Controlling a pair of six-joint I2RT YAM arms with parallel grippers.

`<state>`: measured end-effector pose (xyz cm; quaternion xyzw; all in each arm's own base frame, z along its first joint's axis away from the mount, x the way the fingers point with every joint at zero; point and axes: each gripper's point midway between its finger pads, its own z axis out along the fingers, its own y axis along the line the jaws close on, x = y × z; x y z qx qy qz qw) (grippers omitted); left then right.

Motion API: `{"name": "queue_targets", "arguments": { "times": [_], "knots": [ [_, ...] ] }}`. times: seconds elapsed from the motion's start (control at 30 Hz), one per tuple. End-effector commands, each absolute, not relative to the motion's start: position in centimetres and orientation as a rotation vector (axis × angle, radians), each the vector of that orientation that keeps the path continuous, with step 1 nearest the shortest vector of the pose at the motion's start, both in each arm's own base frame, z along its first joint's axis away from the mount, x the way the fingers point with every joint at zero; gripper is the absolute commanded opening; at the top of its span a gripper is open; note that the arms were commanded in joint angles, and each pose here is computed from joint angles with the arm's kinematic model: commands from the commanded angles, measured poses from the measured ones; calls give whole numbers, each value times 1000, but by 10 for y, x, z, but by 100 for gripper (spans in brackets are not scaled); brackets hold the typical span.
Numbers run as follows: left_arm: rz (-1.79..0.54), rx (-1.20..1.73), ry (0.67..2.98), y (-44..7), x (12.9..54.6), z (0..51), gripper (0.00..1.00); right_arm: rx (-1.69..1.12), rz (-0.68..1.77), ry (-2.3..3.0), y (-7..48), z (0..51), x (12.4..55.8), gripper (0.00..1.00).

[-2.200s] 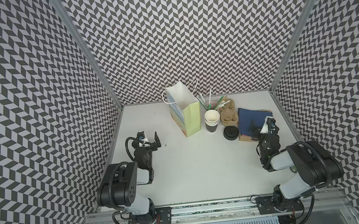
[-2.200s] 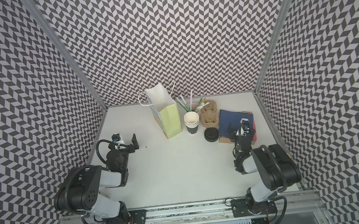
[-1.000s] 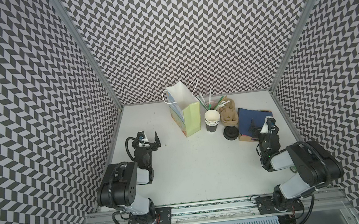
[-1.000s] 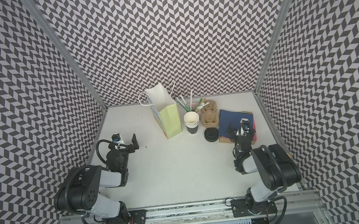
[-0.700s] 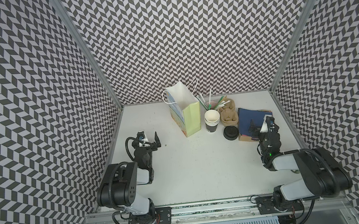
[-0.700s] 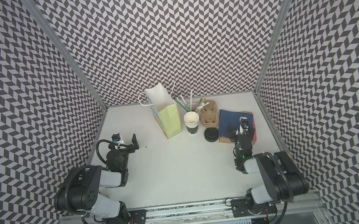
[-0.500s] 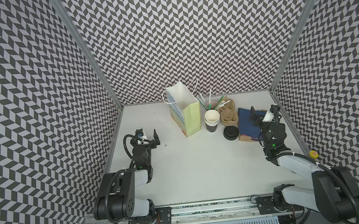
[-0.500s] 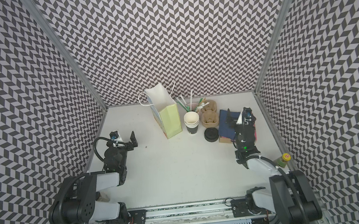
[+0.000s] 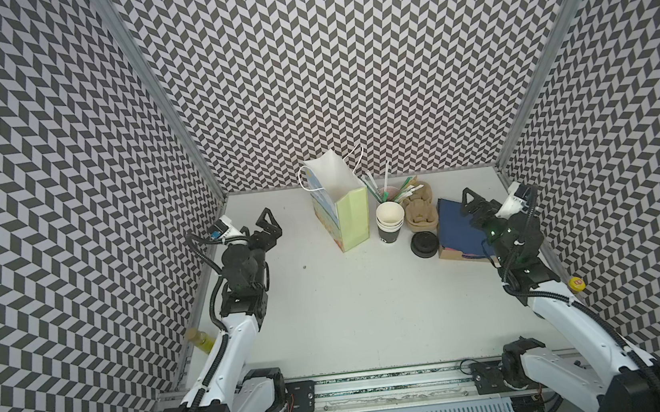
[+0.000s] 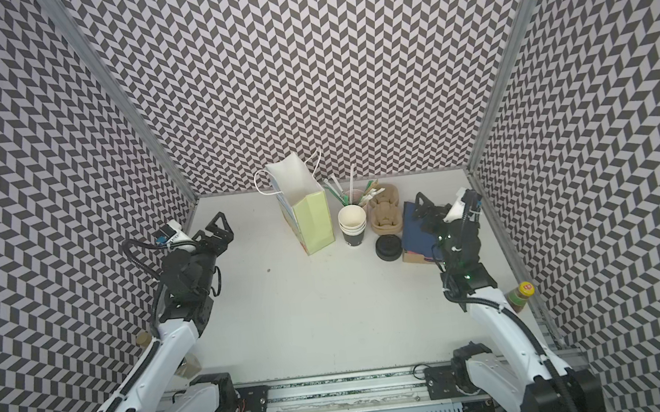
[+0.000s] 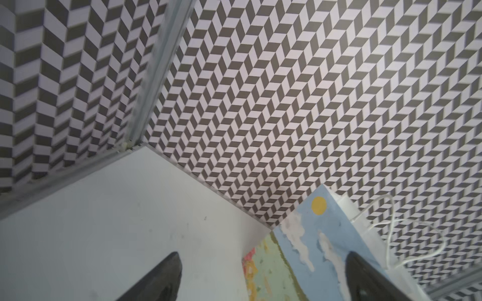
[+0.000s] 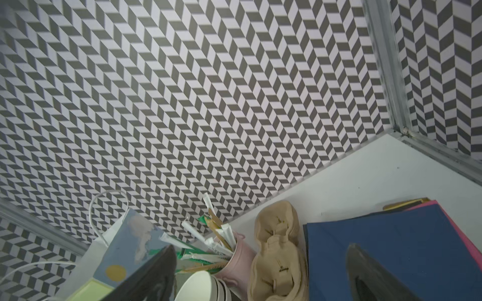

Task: Pack the takeout coffee
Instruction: 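Reach the left gripper to the cup stack while the right moves toward lids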

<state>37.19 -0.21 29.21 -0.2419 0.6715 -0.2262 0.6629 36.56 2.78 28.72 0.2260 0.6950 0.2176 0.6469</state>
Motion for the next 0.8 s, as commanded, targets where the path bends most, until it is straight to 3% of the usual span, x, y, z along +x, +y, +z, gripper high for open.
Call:
{"name": "queue_targets", "arguments": {
  "times": [0.0, 0.37, 0.77],
  "knots": [
    [-725, -591, 1704, -36, 364, 258, 83, 517, 538, 1670, 38, 289, 366, 99],
    [-676, -467, 1989, -175, 337, 251, 83, 429, 511, 1820, 57, 270, 360, 99],
    [-562, -323, 2214, -280, 381, 220, 78, 332, 489, 1846, 78, 272, 356, 99]
  ]
}}
